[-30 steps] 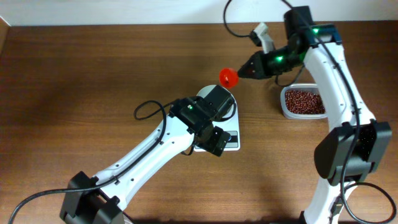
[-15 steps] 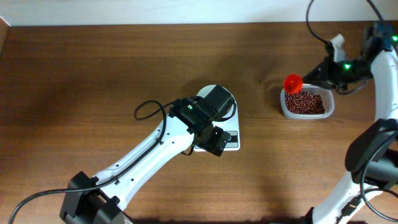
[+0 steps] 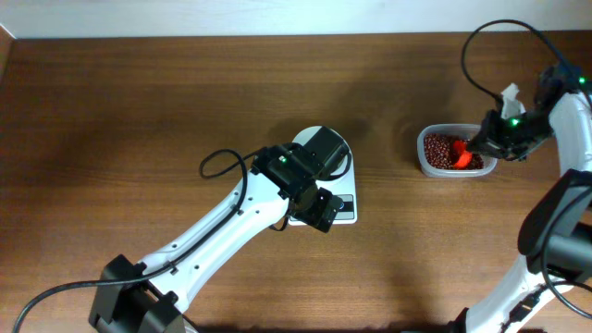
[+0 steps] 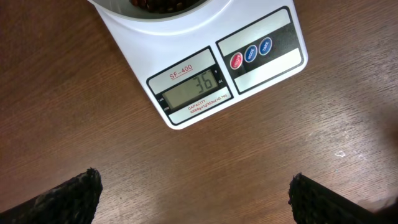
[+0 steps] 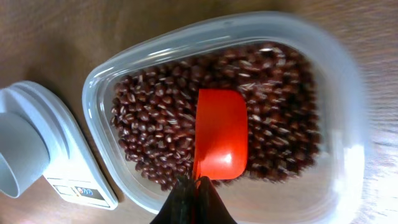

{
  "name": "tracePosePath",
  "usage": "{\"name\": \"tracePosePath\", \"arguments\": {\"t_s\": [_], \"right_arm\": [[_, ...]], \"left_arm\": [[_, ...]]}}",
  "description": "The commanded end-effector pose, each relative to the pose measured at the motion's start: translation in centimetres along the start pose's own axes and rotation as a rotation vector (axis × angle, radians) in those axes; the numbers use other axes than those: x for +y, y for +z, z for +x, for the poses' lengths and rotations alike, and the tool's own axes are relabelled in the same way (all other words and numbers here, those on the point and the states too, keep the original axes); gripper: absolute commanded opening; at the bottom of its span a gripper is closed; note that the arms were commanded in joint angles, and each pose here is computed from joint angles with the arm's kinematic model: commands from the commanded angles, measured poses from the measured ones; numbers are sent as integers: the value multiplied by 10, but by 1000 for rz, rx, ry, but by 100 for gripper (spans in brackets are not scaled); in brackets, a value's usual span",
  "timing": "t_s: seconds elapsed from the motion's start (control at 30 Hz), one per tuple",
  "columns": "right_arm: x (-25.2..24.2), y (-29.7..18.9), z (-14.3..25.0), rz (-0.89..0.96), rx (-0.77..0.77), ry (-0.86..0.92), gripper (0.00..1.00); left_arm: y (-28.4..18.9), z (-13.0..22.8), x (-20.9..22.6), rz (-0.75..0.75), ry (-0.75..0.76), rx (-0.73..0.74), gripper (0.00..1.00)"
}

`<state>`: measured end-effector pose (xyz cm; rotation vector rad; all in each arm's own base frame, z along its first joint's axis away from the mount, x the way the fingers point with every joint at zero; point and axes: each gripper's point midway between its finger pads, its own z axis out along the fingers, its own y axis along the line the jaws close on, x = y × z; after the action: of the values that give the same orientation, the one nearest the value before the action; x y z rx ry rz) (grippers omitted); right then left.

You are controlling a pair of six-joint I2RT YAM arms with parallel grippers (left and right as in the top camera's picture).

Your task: Scoop item into bowl and weigh 50g on scale

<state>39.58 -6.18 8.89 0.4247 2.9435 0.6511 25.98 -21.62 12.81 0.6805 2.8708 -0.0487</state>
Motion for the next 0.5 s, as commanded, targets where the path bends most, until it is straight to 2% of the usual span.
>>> {"name": "tracePosePath", "arguments": {"t_s": [0.0, 0.27, 0.37, 0.47], "right_arm": [[15, 2, 1, 5, -13, -32, 4], [-19, -37, -4, -2, -58, 81, 4], [7, -46, -10, -195, -91, 50, 4], [6, -53, -12, -245, -109, 72, 4]], "left_arm": [[-1, -3, 2, -7, 5, -7, 99], [-1, -3, 2, -7, 5, -7, 99], [-2, -3, 2, -7, 5, -8, 99], [-2, -3, 2, -7, 5, -8, 99]]}}
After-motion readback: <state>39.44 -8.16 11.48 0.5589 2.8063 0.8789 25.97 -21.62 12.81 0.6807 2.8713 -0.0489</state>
